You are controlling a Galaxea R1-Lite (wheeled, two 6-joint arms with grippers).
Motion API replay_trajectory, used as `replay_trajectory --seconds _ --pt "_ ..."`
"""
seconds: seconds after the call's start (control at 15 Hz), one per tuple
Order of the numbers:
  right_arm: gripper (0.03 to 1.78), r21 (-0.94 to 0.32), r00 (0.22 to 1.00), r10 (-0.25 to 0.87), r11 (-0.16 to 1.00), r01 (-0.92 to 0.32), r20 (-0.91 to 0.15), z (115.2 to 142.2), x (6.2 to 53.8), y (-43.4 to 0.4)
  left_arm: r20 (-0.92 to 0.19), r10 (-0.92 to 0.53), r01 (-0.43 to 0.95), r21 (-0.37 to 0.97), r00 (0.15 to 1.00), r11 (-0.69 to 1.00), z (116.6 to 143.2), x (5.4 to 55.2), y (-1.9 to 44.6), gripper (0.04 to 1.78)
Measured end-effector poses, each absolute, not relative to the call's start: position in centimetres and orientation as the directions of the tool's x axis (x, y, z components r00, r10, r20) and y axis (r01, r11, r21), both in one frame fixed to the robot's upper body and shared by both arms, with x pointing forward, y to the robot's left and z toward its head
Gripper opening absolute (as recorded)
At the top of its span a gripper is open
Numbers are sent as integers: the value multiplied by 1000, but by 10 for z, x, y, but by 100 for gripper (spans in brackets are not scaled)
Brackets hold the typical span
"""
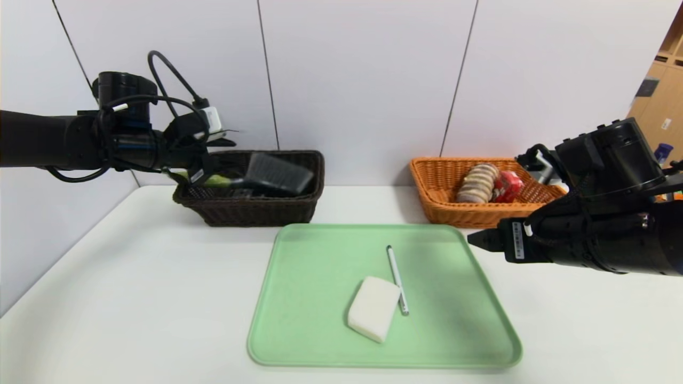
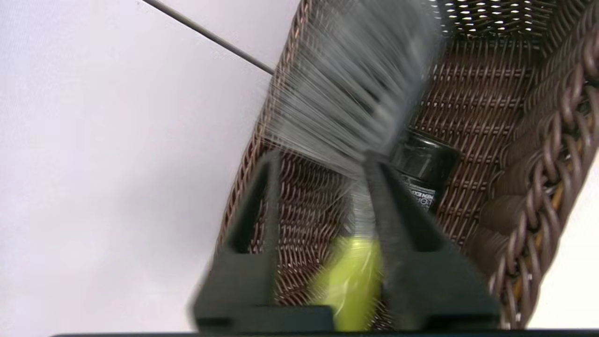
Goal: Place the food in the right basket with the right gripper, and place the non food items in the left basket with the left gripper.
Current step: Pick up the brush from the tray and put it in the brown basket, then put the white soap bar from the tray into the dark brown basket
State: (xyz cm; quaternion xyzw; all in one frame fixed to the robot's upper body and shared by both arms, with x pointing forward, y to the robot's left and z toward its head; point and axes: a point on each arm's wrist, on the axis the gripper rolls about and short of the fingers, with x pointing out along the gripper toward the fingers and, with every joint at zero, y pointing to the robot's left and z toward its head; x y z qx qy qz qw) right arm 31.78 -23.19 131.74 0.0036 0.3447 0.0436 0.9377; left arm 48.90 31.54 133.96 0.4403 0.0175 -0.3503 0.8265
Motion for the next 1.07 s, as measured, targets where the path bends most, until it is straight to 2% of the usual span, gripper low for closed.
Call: replay_trajectory --seconds 0.13,0.33,0.53,0.73,0.87,1.0,1.07 --pt "171 37 759 84 996 -79 -646 1318 318 -232 -335 -566 593 717 753 366 1341 488 315 95" --pt "171 38 760 85 996 -79 -644 1318 317 -232 -321 -566 583 721 759 373 1347 486 315 119" --pt "171 38 760 85 996 -79 -645 1318 315 -233 -265 -579 579 671 771 463 1377 479 305 135" --pt "171 38 760 83 996 -76 -645 1318 314 -234 -232 -578 616 431 782 659 1411 454 269 147" --pt "171 39 760 82 996 -74 -645 1317 314 -235 -221 -588 625 184 778 758 1428 423 215 152" --pt "171 40 762 80 997 -72 -643 1318 312 -236 -280 -558 573 -35 781 819 1429 385 162 156" --pt "171 40 763 81 997 -72 -641 1318 310 -237 -323 -529 527 -101 784 844 1425 366 141 158"
